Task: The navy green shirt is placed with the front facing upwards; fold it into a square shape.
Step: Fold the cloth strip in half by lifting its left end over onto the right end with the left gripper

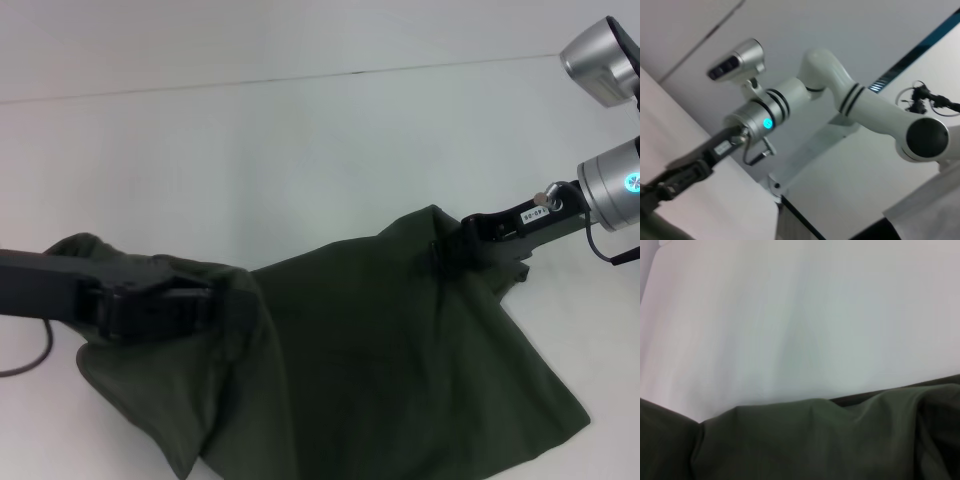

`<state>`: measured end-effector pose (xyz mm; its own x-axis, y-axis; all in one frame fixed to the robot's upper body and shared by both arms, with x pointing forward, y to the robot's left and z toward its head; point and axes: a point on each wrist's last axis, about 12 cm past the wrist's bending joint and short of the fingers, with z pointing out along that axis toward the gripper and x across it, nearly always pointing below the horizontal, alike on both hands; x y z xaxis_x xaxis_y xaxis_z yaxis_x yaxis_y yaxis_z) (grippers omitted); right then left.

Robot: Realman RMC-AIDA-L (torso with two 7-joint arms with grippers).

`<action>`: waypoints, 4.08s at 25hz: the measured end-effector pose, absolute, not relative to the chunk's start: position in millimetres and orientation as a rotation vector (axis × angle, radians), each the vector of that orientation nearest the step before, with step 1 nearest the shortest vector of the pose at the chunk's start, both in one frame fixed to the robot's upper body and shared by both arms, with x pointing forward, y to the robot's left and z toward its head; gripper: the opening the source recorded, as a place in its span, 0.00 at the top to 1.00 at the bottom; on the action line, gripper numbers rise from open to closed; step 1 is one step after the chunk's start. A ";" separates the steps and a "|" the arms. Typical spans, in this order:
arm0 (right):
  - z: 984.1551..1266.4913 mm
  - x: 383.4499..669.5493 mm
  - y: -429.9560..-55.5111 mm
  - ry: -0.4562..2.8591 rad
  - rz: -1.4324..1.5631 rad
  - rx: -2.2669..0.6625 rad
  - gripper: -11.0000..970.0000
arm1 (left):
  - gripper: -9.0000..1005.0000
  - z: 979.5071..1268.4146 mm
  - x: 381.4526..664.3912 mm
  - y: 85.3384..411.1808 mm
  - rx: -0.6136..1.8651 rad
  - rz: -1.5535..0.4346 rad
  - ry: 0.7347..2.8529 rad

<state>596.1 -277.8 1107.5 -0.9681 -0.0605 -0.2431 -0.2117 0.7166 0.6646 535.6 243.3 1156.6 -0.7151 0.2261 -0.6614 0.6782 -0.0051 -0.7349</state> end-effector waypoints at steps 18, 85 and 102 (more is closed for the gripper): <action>1106.0 598.1 -267.4 2.717 1.094 -0.244 0.51 | 0.98 1158.9 541.4 154.6 1.213 -1.885 1.852; 1106.2 595.4 -275.9 2.724 1.082 -0.188 0.51 | 0.96 1160.0 565.0 43.5 1.159 -1.771 2.037; 1110.7 595.6 -282.6 2.723 1.085 -0.182 0.51 | 0.54 1157.3 569.5 73.4 1.028 -1.746 2.101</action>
<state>595.6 -282.6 1110.7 -0.9715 -0.0388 -0.2340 -0.1892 0.7221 0.6655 569.5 73.4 1157.3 -0.7303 0.3683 -0.5753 0.6330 0.0482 -0.7727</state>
